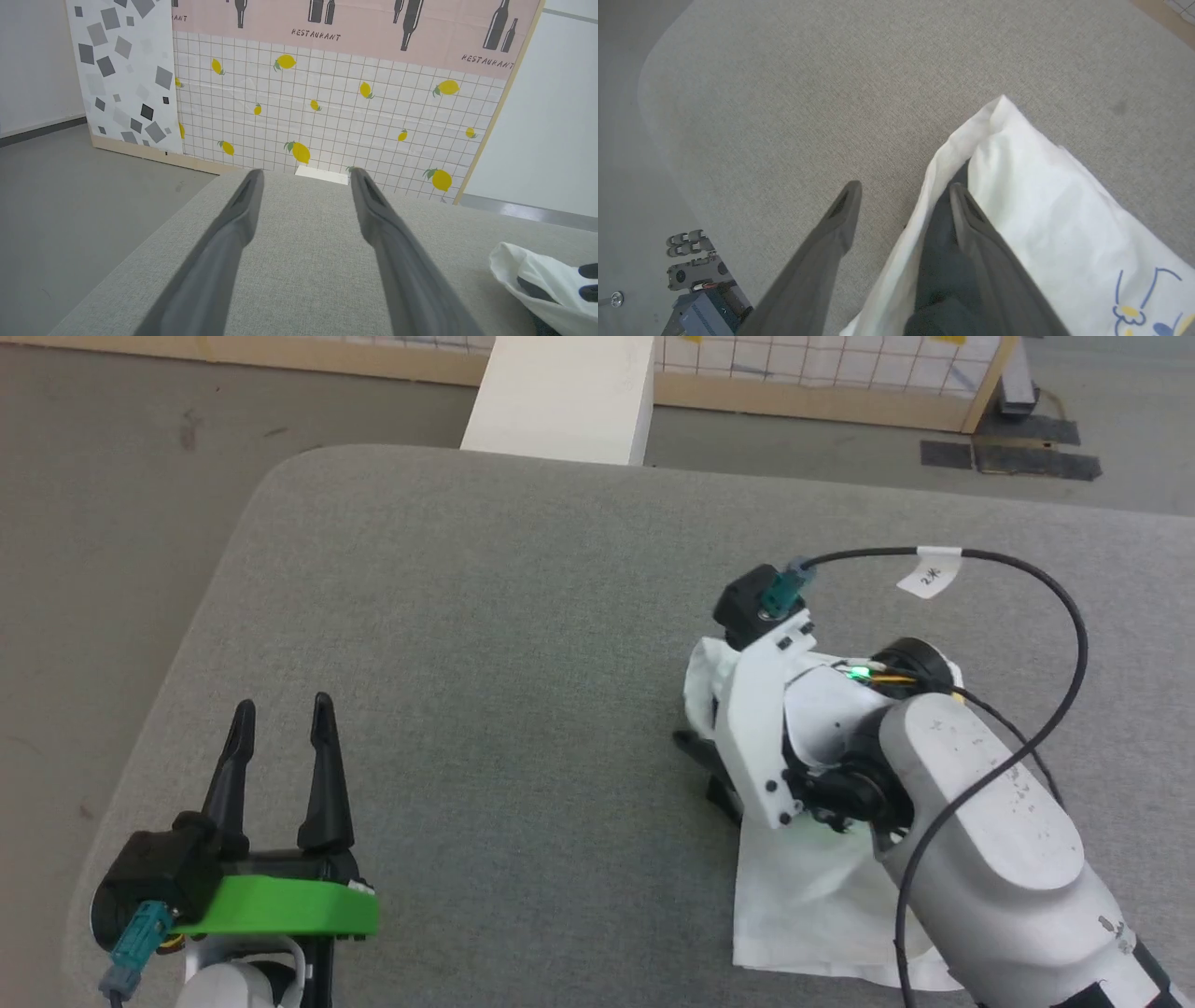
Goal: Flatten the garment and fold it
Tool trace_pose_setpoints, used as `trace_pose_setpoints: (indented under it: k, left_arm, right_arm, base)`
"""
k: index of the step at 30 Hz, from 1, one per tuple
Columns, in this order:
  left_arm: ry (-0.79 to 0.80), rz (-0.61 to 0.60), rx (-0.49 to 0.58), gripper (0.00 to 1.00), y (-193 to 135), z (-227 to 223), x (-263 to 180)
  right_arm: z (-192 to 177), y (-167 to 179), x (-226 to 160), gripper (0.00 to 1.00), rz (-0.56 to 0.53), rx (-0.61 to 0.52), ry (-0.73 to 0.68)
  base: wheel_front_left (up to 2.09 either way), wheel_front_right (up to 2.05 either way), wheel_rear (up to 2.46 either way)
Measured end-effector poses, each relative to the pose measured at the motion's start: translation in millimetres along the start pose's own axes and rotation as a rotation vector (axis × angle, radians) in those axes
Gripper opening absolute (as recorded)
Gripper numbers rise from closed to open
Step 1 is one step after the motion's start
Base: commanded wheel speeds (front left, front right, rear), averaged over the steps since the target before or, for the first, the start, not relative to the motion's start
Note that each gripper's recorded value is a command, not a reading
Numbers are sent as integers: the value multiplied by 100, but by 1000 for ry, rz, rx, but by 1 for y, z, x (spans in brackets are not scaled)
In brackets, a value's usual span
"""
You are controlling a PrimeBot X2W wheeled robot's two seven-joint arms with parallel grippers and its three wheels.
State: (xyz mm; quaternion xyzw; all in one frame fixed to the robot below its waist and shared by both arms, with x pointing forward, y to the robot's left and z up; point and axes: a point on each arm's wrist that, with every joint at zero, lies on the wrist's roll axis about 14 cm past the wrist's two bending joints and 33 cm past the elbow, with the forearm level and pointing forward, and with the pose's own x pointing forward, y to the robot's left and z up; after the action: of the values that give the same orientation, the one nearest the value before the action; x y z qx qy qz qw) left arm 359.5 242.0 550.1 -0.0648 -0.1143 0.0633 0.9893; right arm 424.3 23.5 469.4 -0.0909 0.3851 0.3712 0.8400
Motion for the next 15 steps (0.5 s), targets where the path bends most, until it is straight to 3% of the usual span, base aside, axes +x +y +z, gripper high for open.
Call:
trace_pose_setpoints:
  k: [7, 11, 15]
  left_arm:
    - [-18, -31, -10, 100, -11, 5, 1]
    - [-30, -49, -8, 100, -17, 9, 1]
    - [-40, -71, -15, 100, -25, 11, 3]
  right_arm:
    - [31, 9, -26, 100, 13, -9, -161]
    - [53, -19, -56, 100, -79, 27, -308]
    - [41, -66, -83, 100, -225, 109, -371]
  base:
    - [0, 0, 0]
    - [0, 0, 0]
    - [0, 0, 0]
